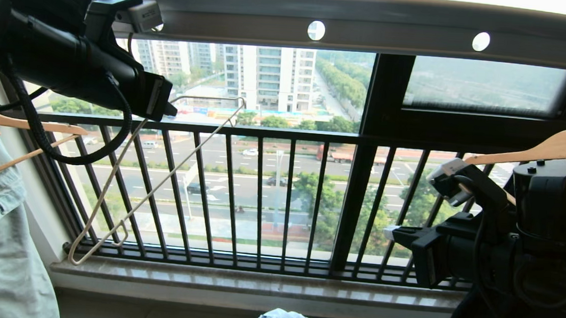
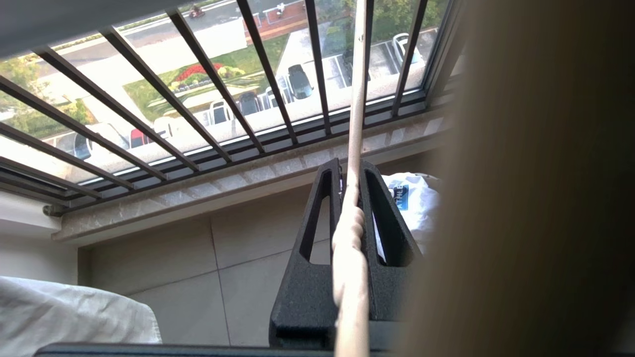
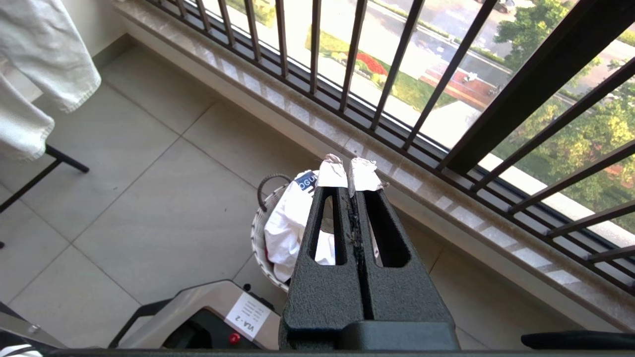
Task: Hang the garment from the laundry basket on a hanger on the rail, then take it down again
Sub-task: Hang the clothes rack on the clothesline
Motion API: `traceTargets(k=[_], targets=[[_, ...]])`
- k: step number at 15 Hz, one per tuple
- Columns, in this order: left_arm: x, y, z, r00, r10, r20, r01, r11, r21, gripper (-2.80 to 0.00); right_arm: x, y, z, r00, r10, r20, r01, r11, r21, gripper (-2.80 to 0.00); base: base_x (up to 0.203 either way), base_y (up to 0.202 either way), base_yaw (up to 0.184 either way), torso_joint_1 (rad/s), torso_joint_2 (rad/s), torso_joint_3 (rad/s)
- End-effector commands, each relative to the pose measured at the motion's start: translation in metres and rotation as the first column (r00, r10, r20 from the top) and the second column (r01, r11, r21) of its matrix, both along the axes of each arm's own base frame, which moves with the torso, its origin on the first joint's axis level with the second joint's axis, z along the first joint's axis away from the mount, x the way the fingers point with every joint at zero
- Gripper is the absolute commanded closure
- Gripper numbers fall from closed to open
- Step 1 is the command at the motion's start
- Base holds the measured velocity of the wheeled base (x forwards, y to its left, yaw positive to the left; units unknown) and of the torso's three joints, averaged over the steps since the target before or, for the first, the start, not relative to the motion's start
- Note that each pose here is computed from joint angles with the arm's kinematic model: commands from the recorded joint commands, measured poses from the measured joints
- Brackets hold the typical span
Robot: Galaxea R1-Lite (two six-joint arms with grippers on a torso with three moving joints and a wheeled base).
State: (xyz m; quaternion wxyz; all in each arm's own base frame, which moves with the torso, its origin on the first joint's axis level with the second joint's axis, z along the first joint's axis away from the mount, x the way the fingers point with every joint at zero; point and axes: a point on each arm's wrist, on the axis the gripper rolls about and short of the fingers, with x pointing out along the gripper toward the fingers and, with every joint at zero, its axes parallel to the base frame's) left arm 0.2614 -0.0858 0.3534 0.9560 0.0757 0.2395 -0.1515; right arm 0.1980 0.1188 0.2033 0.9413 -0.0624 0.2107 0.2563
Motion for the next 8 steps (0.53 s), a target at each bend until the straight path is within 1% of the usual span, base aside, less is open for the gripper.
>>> traceTargets(k=[1,3,4,5,8], targets=[[-0.0009,0.0003,0.0004,1.0,0.0,0.0,0.0,1.0,0.001,0.0,0.0001,0.0001,0.0001,1.0,0.0,0.001,0.0,1.0,0.001,0.0,0.0,0.0,0.0,0.0,0.0,0.0],[-0.0007,0.0002,0.0001,1.0,-0.001,-0.001,0.001,1.0,0.002,0.0,0.0,0.0001,-0.0004,1.0,0.0,-0.001,0.0,1.0,0.0,0.0,0.0,0.0,0.0,0.0,0.0,0.0],[-0.0007,0.0002,0.0002,1.0,-0.001,0.0,0.001,1.0,0.004,-2.16,0.0002,0.0002,0.0,1.0,0.001,0.001,-0.001,1.0,0.0,0.0,0.0,0.0,0.0,0.0,0.0,0.0],[-0.0008,0.0002,0.0005,1.0,-0.001,0.001,0.001,1.0,0.003,-2.8,0.0003,0.0002,-0.0007,1.0,0.0,-0.002,0.0,1.0,-0.001,0.0,0.0,0.0,0.0,0.0,0.0,0.0],[-0.0002,0.0001,0.0001,1.0,-0.001,0.0,0.001,1.0,0.004,-2.8,0.0003,0.0002,-0.0007,1.0,0.001,-0.001,-0.001,1.0,-0.002,0.0,0.0,0.0,0.0,0.0,0.0,0.0]])
